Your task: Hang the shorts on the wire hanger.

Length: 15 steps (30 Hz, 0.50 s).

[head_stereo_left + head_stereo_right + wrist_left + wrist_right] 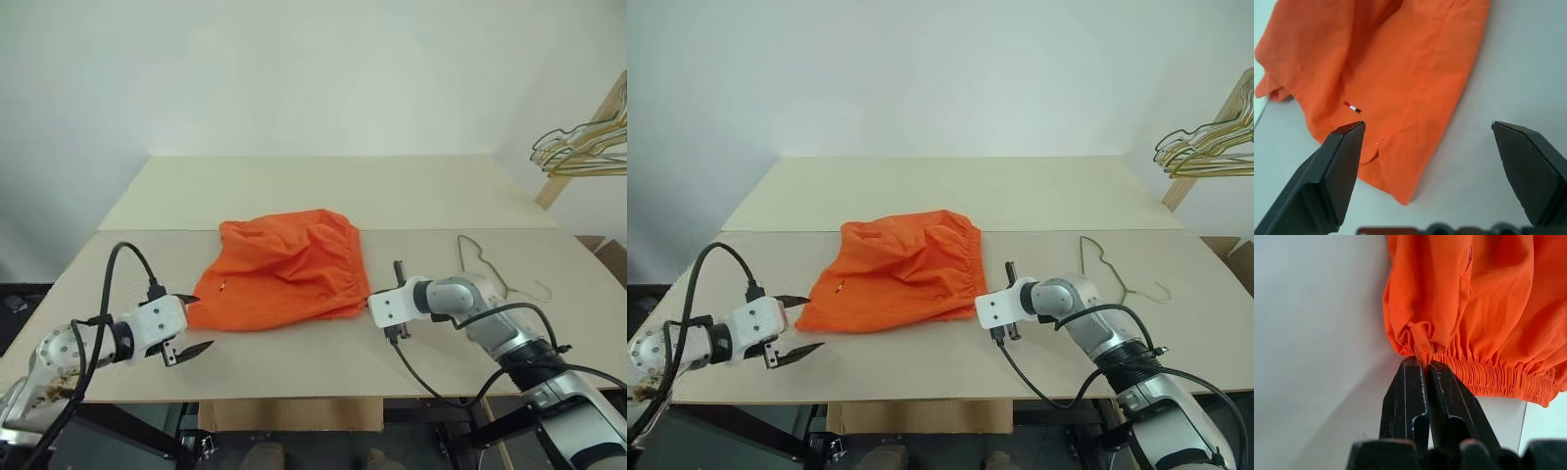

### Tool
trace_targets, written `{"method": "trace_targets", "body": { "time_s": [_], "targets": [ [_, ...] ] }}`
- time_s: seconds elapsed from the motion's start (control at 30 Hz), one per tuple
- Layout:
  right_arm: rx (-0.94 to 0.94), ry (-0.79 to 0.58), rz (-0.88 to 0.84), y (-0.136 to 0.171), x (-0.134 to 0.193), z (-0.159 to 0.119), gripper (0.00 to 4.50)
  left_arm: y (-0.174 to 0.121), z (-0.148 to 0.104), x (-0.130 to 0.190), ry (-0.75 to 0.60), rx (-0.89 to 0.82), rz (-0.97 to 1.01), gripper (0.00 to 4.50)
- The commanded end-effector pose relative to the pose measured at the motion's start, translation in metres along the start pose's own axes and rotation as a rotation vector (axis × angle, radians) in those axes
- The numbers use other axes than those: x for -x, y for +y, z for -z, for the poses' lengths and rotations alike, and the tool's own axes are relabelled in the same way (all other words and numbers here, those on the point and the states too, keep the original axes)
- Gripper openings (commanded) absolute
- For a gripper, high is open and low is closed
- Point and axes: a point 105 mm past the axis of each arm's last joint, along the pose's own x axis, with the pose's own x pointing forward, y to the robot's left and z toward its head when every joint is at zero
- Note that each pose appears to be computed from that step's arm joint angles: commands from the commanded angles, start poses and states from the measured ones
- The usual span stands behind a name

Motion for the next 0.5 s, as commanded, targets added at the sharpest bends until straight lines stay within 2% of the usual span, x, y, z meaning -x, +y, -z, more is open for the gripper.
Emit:
{"method": "trace_targets", "body": {
  "time_s": [0.03,0.07,0.2,0.5],
  "targets": [
    [0.035,-0.023,0.035,-0.011,0.004,-0.008,0.04,0.007,0.008,-0.004,0.045,-0.044,0.003,4.5],
    [0.036,-0.025,0.034,-0.01,0.003,-0.009,0.04,0.009,0.01,-0.007,0.046,-0.028,0.0,4.5],
    [0.03,-0.031,0.035,-0.009,0.003,-0.01,0.0,0.013,0.02,-0.019,0.053,-0.015,-0.011,3.62],
    [0.023,-0.031,0.036,-0.009,0.005,-0.01,0.0,0.017,0.022,-0.036,0.01,0.009,0.0,0.63]
  ]
}}
